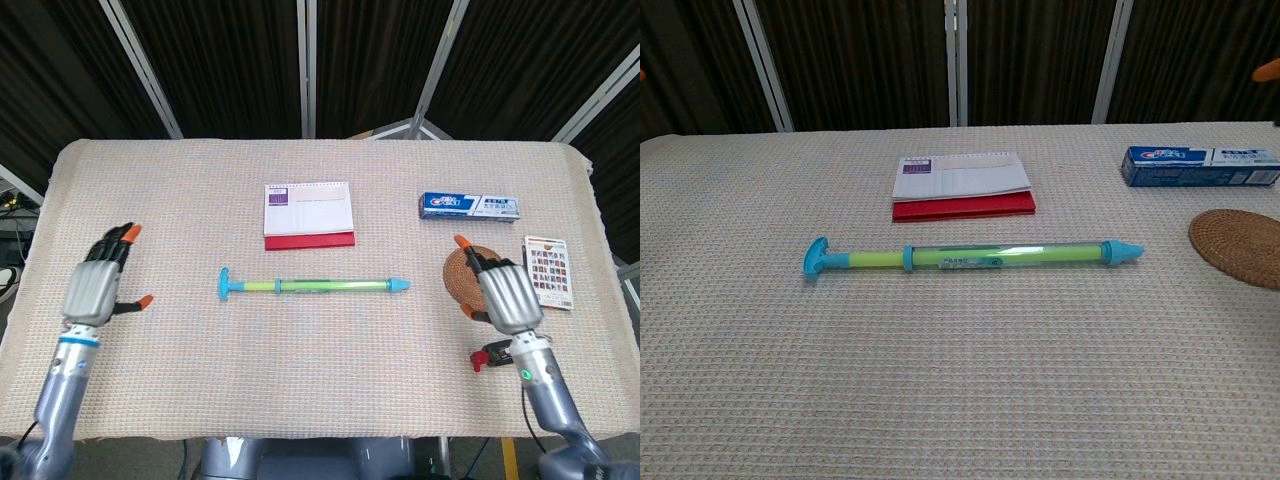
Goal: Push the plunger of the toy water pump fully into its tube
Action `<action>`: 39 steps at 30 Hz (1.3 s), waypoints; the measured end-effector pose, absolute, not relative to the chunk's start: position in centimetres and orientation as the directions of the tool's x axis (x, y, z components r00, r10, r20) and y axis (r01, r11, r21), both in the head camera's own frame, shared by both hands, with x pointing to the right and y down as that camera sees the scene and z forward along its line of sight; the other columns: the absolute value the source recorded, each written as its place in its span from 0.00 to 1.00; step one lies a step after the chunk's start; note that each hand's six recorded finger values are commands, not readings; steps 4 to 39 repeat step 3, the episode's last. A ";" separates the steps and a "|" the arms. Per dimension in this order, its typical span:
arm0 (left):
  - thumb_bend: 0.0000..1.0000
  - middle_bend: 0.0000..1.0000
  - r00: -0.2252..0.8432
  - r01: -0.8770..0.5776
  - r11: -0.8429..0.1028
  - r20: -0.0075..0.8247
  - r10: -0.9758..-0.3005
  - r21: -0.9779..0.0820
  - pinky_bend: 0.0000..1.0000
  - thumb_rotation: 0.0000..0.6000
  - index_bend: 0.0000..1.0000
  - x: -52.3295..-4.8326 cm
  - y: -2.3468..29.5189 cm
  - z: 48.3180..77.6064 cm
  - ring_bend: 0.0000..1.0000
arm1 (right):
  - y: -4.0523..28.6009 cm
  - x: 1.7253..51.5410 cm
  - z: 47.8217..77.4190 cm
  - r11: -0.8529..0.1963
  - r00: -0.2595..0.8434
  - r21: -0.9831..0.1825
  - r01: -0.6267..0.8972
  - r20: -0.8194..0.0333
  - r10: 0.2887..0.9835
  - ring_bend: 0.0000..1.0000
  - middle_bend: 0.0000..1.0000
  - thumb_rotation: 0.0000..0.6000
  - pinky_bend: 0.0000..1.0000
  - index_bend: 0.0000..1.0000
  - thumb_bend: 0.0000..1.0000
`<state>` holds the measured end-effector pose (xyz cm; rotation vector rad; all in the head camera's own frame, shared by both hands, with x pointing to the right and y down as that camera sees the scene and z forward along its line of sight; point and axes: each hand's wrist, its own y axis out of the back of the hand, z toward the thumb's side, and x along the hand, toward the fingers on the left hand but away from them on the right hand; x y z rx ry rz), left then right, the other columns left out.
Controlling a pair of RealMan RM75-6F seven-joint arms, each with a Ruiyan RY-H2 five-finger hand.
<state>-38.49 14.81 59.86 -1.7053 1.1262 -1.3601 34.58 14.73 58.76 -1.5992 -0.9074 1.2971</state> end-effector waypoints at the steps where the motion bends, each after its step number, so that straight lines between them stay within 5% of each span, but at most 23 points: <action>1: 0.00 0.00 0.070 -0.208 -0.392 0.386 -0.920 -0.896 0.00 1.00 0.00 -39.3 15.6 59.0 0.00 | 15.5 35.5 58.2 -0.363 0.183 -0.931 0.023 -0.353 0.918 0.00 0.00 1.00 0.00 0.00 0.00; 3: 0.00 0.00 0.050 -0.197 -0.382 0.380 -0.924 -0.903 0.00 1.00 0.00 -40.7 17.5 57.5 0.00 | 17.2 37.0 57.3 -0.359 0.160 -0.933 0.029 -0.350 0.923 0.00 0.00 1.00 0.00 0.00 0.00; 39: 0.00 0.00 0.050 -0.197 -0.382 0.380 -0.924 -0.903 0.00 1.00 0.00 -40.7 17.5 57.5 0.00 | 17.2 37.0 57.3 -0.359 0.160 -0.933 0.029 -0.350 0.923 0.00 0.00 1.00 0.00 0.00 0.00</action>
